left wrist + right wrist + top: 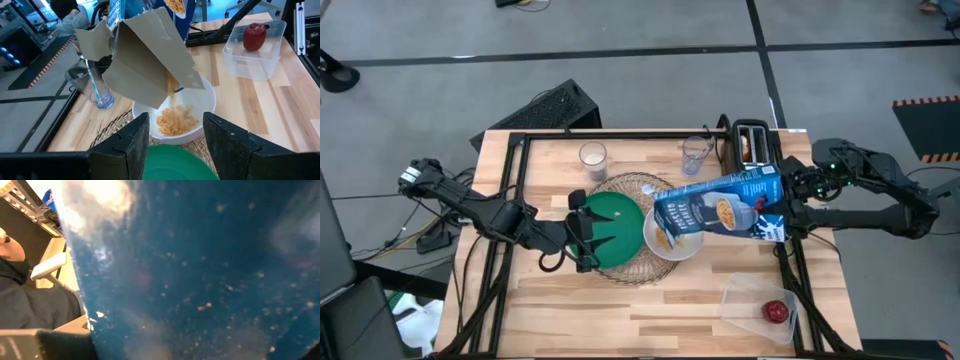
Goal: Arrange a breakfast setting
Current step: Pour the cereal into the white bowl
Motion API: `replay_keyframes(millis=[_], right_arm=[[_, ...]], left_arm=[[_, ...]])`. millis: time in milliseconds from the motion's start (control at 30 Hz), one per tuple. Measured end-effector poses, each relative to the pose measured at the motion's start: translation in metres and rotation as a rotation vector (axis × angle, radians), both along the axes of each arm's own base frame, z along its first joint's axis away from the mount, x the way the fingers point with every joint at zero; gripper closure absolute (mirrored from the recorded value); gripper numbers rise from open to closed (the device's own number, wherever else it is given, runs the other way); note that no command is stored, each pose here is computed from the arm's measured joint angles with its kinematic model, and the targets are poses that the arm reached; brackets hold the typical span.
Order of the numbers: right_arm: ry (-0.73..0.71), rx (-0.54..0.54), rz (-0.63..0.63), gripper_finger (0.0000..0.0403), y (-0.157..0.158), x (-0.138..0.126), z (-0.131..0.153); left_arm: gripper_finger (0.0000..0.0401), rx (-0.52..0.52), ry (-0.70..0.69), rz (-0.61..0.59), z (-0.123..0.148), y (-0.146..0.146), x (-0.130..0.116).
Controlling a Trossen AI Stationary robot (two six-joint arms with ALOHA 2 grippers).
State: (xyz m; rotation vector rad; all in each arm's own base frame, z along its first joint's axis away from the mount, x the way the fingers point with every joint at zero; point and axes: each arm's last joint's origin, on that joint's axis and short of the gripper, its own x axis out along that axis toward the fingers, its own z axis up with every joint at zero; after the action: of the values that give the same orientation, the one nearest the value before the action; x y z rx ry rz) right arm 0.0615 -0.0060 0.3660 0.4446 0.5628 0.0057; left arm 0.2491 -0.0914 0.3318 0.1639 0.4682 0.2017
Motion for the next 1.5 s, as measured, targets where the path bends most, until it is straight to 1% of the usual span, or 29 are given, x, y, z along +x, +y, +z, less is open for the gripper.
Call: replay_keyframes(millis=[1500], right_arm=[[0.010,0.001,0.000,0.0089,0.0000,-0.0001,-0.0008]], left_arm=[[0.0227,-0.004,0.000,-0.007,0.0001,-0.0002,0.0002]])
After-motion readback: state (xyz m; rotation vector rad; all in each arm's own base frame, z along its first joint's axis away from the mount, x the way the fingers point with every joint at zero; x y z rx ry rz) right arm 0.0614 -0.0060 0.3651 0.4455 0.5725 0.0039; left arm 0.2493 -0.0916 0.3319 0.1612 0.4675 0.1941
